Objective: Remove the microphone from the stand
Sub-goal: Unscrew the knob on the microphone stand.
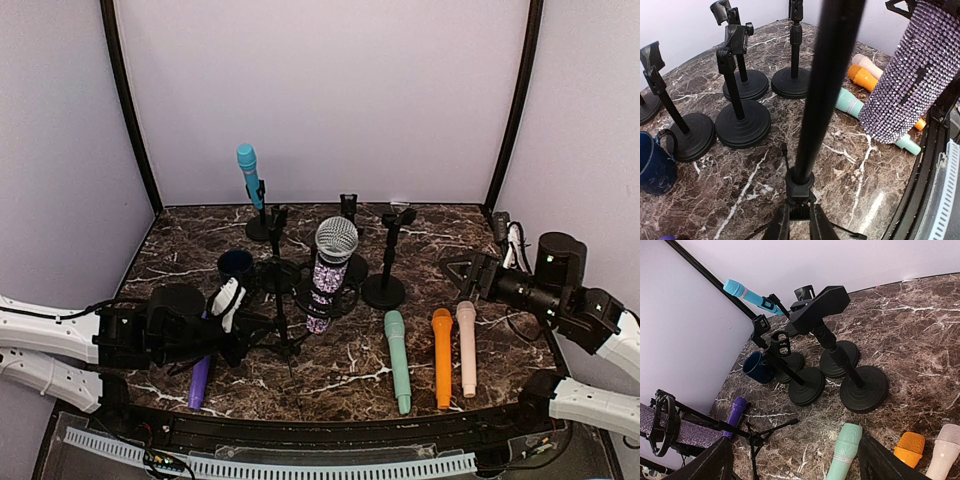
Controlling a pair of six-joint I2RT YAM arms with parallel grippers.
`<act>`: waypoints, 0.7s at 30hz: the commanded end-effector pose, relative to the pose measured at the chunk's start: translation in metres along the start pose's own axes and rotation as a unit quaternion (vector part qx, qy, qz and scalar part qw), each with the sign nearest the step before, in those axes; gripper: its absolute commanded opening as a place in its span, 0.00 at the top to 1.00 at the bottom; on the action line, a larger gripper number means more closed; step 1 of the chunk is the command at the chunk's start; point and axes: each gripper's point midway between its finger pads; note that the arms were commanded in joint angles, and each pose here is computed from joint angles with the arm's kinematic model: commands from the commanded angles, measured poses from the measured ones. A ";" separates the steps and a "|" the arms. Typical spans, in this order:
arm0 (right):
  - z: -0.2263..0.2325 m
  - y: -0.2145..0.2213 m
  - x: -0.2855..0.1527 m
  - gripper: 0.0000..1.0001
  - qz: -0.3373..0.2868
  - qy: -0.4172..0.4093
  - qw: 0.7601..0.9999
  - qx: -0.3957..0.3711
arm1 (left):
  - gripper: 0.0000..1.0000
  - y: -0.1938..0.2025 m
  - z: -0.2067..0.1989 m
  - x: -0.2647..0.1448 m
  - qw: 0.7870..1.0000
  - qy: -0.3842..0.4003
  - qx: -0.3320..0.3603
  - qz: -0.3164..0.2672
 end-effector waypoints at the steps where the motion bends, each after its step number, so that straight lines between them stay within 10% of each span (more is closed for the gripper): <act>1: 0.009 -0.008 0.001 0.13 -0.016 -0.018 1.000 0.004 | 0.97 0.048 -0.005 0.004 0.993 0.048 -0.069 0.083; 14: 0.008 -0.007 -0.002 0.13 -0.018 -0.016 1.000 0.007 | 0.95 0.053 0.006 0.003 0.981 0.074 -0.154 0.088; 21: 0.016 -0.006 -0.001 0.13 -0.011 -0.041 0.999 0.001 | 0.54 0.030 0.019 -0.010 0.989 0.044 -0.136 0.039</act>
Point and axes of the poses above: each gripper's point midway between its finger pads, its own x axis out along the fingers, its own z axis along the line the jaws close on, y = z × x, and after that the axes turned 6 degrees about -x, right-handed
